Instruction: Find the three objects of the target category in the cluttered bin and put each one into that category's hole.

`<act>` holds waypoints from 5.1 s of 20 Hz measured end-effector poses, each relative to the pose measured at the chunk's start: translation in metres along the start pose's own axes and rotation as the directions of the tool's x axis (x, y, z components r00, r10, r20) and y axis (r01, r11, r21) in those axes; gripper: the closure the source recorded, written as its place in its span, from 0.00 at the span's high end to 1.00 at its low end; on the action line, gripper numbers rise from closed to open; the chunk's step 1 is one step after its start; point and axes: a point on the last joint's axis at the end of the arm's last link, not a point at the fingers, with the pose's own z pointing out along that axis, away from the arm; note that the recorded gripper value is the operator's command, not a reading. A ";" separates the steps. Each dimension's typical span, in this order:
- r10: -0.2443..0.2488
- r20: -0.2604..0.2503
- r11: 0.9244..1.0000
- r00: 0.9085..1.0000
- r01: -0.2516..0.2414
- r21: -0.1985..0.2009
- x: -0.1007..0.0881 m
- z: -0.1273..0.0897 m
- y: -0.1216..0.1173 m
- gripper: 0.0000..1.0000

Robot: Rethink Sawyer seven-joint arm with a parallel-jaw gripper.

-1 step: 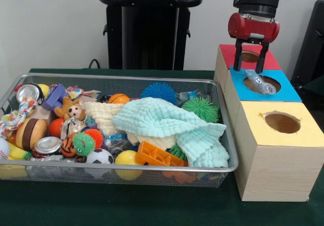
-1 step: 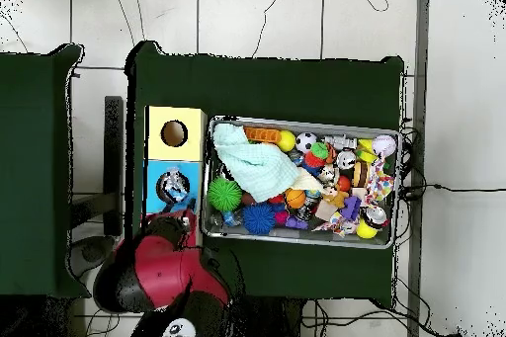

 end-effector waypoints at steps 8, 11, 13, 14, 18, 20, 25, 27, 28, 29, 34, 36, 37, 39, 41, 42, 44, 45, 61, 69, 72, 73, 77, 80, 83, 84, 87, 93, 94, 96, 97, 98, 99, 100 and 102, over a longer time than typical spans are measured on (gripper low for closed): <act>-0.058 -0.087 0.998 0.995 0.061 0.028 0.007 -0.033 0.019 1.00; -0.065 -0.070 0.997 0.995 0.067 0.032 -0.002 -0.041 0.021 1.00; -0.065 -0.058 0.997 0.996 0.067 0.035 -0.006 -0.043 0.020 1.00; -0.065 -0.052 0.997 0.997 0.067 0.037 -0.009 -0.044 0.020 1.00; -0.062 -0.027 0.997 0.998 0.063 0.043 -0.019 -0.050 0.018 1.00; -0.062 -0.015 0.997 0.998 0.063 0.045 -0.024 -0.053 0.017 1.00; -0.034 -0.022 0.999 0.999 0.035 0.036 -0.026 -0.050 0.014 1.00; -0.005 -0.040 1.000 0.999 0.007 0.029 -0.024 -0.042 0.005 1.00; 0.003 -0.046 1.000 0.999 -0.001 0.028 -0.023 -0.040 0.002 1.00; 0.008 -0.051 1.000 0.999 -0.006 0.027 -0.022 -0.037 0.000 1.00; 0.029 -0.074 0.999 0.997 -0.027 0.027 -0.015 -0.022 -0.010 1.00; 0.029 -0.080 0.999 0.996 -0.027 0.026 -0.013 -0.020 -0.010 1.00; 0.028 -0.082 0.999 0.996 -0.026 0.025 -0.012 -0.019 -0.009 1.00; 0.027 -0.085 0.999 0.996 -0.025 0.022 -0.011 -0.019 -0.008 1.00; 0.026 -0.088 1.000 0.996 -0.024 0.019 -0.009 -0.019 -0.006 1.00; 0.026 -0.091 1.000 0.996 -0.024 0.018 -0.008 -0.018 -0.006 1.00; 0.025 -0.094 1.000 0.995 -0.023 0.018 -0.006 -0.018 -0.005 1.00; 0.025 -0.095 1.000 0.995 -0.023 0.018 -0.005 -0.018 -0.005 1.00; -0.012 -0.107 1.000 0.994 0.014 0.018 0.007 -0.021 0.010 1.00; -0.040 -0.118 0.999 0.992 0.042 0.020 0.016 -0.019 0.021 1.00; -0.039 -0.123 0.999 0.992 0.043 0.023 0.017 -0.018 0.020 1.00; -0.040 -0.124 0.999 0.991 0.043 0.023 0.018 -0.017 0.020 1.00; -0.040 -0.128 0.999 0.991 0.044 0.024 0.019 -0.016 0.020 1.00; -0.036 -0.129 0.999 0.991 0.040 0.026 0.019 -0.015 0.018 1.00; -0.036 -0.129 0.999 0.991 0.040 0.027 0.019 -0.015 0.017 1.00; -0.037 -0.128 0.999 0.991 0.041 0.029 0.019 -0.016 0.017 1.00; -0.041 -0.124 0.998 0.991 0.045 0.032 0.019 -0.018 0.018 1.00; -0.008 -0.131 1.000 0.991 0.009 0.010 0.014 -0.009 0.011 1.00; -0.005 -0.131 1.000 0.991 0.007 0.009 0.013 -0.009 0.010 1.00; 0.006 -0.136 1.000 0.991 -0.006 0.001 0.012 -0.006 0.007 1.00; 0.007 -0.136 1.000 0.991 -0.007 -0.002 0.011 -0.005 0.008 1.00; 0.006 -0.136 1.000 0.991 -0.007 -0.007 0.011 -0.004 0.010 1.00; 0.004 -0.135 1.000 0.991 -0.006 -0.012 0.011 -0.004 0.012 1.00; 0.002 -0.134 1.000 0.991 -0.005 -0.019 0.010 -0.004 0.015 1.00; -0.002 -0.131 0.999 0.991 -0.003 -0.032 0.009 -0.003 0.021 1.00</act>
